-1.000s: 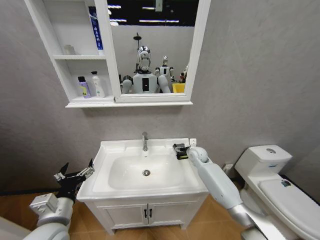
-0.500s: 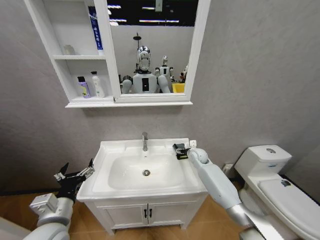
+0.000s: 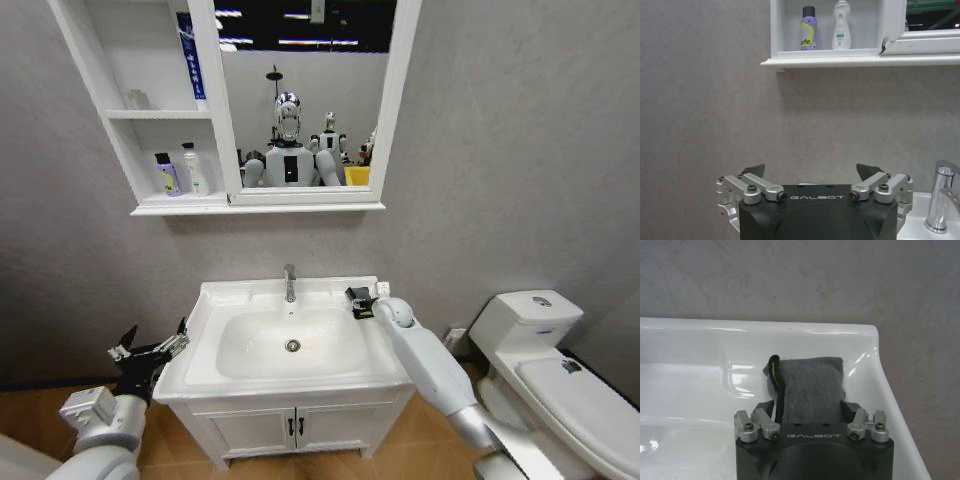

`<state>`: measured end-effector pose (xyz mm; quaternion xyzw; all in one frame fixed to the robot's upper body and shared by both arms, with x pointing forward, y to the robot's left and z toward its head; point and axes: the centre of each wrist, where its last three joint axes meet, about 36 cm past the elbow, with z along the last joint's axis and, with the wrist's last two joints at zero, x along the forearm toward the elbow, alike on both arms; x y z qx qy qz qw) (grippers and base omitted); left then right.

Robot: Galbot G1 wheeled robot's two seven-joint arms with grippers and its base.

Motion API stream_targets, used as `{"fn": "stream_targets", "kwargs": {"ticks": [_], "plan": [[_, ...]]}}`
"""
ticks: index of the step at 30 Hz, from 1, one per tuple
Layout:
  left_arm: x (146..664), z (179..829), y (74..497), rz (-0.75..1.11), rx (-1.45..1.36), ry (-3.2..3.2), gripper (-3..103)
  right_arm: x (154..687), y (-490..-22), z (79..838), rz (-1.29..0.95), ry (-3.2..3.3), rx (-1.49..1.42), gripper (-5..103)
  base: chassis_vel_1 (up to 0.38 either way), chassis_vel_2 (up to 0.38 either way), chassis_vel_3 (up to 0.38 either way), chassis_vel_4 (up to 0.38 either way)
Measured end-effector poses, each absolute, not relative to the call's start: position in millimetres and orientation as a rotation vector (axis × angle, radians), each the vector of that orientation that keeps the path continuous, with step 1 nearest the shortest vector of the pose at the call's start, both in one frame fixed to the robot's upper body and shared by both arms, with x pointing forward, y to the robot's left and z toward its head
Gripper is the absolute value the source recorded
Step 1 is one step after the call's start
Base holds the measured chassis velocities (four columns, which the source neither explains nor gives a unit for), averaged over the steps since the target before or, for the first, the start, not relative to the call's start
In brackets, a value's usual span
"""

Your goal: Move facial cleanser and shampoo from washbasin to cabinet, then wipe washbasin with towel.

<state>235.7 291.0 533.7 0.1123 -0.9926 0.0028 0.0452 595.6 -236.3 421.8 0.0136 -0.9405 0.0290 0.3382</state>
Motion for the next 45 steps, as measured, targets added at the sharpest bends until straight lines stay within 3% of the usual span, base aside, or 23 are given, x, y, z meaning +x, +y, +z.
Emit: {"fn": "stream_targets", "kwargs": {"ticks": [1, 5, 8, 16, 17, 19, 22, 23, 26, 34, 45], "plan": [[236, 534, 291, 0.009, 0.343, -3.032, 100, 596, -234, 420, 0.073, -2.447, 0.038, 72, 0.000, 0.000, 0.000, 0.000], [236, 534, 291, 0.009, 0.343, -3.032, 100, 596, -233, 419, 0.076, -2.446, 0.037, 70, 0.000, 0.000, 0.000, 0.000], [236, 534, 291, 0.009, 0.343, -3.032, 100, 595, -234, 418, 0.081, -2.444, 0.034, 78, 0.000, 0.000, 0.000, 0.000], [236, 534, 291, 0.009, 0.343, -3.032, 100, 595, -234, 413, 0.091, -2.445, 0.028, 82, 0.000, 0.000, 0.000, 0.000], [236, 534, 291, 0.009, 0.343, -3.032, 100, 596, -234, 412, 0.092, -2.446, 0.028, 79, 0.000, 0.000, 0.000, 0.000], [236, 534, 291, 0.009, 0.343, -3.032, 100, 596, -234, 410, 0.090, -2.448, 0.033, 62, 0.000, 0.000, 0.000, 0.000], [236, 534, 291, 0.009, 0.343, -3.032, 100, 597, -234, 410, 0.090, -2.448, 0.033, 57, 0.000, 0.000, 0.000, 0.000], [236, 534, 291, 0.009, 0.343, -3.032, 100, 597, -233, 409, 0.090, -2.449, 0.032, 46, 0.000, 0.000, 0.000, 0.000], [236, 534, 291, 0.009, 0.343, -3.032, 100, 596, -233, 408, 0.092, -2.448, 0.030, 41, 0.000, 0.000, 0.000, 0.000], [236, 534, 291, 0.009, 0.343, -3.032, 100, 591, -235, 404, 0.079, -2.458, 0.028, 9, 0.000, 0.000, 0.000, 0.000], [236, 534, 291, 0.009, 0.343, -3.032, 100, 555, -197, 435, -0.008, -2.495, 0.000, 5, 0.000, 0.000, 0.000, 0.000]]}}
